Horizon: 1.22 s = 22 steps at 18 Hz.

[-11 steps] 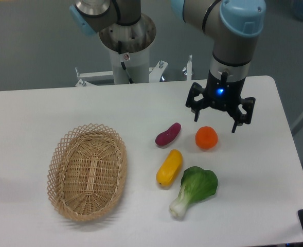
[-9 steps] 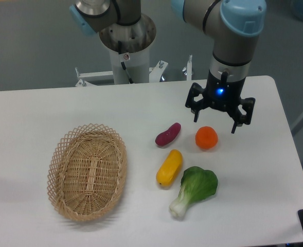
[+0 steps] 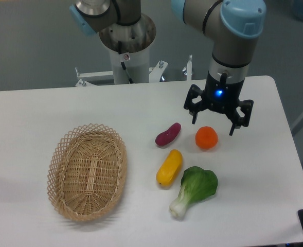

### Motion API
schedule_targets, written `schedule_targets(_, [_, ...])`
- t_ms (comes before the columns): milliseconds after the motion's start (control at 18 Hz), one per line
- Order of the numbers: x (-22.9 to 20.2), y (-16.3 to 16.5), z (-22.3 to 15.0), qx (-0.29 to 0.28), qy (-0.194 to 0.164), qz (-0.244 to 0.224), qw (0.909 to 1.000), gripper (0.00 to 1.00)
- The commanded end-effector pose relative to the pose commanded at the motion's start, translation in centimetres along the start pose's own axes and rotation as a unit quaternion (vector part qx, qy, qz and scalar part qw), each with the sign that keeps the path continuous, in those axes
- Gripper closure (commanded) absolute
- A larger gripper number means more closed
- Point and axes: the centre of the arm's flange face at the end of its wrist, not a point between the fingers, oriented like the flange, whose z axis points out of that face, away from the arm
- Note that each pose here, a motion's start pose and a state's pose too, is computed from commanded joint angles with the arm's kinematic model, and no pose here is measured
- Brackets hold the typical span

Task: Pick up the mango from the table

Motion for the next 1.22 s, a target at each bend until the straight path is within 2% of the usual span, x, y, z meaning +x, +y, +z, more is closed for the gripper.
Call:
schedule_targets(278, [0.2, -0.4, 0.8, 0.000, 0.002, -0.031, 0.9995, 0.00])
schedule_targets(500, [1.2, 0.2, 2.4, -0.004, 0.010, -0.031, 0.9995, 0.00])
schedule_targets(722, [4.5, -0.3, 6.8, 0.002, 0.005, -0.010, 0.9999, 0.00])
schedule_targets(889, [6.9, 0.2, 10.8, -0.012, 0.026, 0.000, 0.9996, 0.00])
schedule_targets(1111, [7.4, 0.0, 14.4, -0.023, 0.045, 0.006, 0.9987, 0.00])
schedule_targets(1222, [7.0, 0.1, 16.3, -0.030, 0.040, 0.008, 0.9987, 0.00])
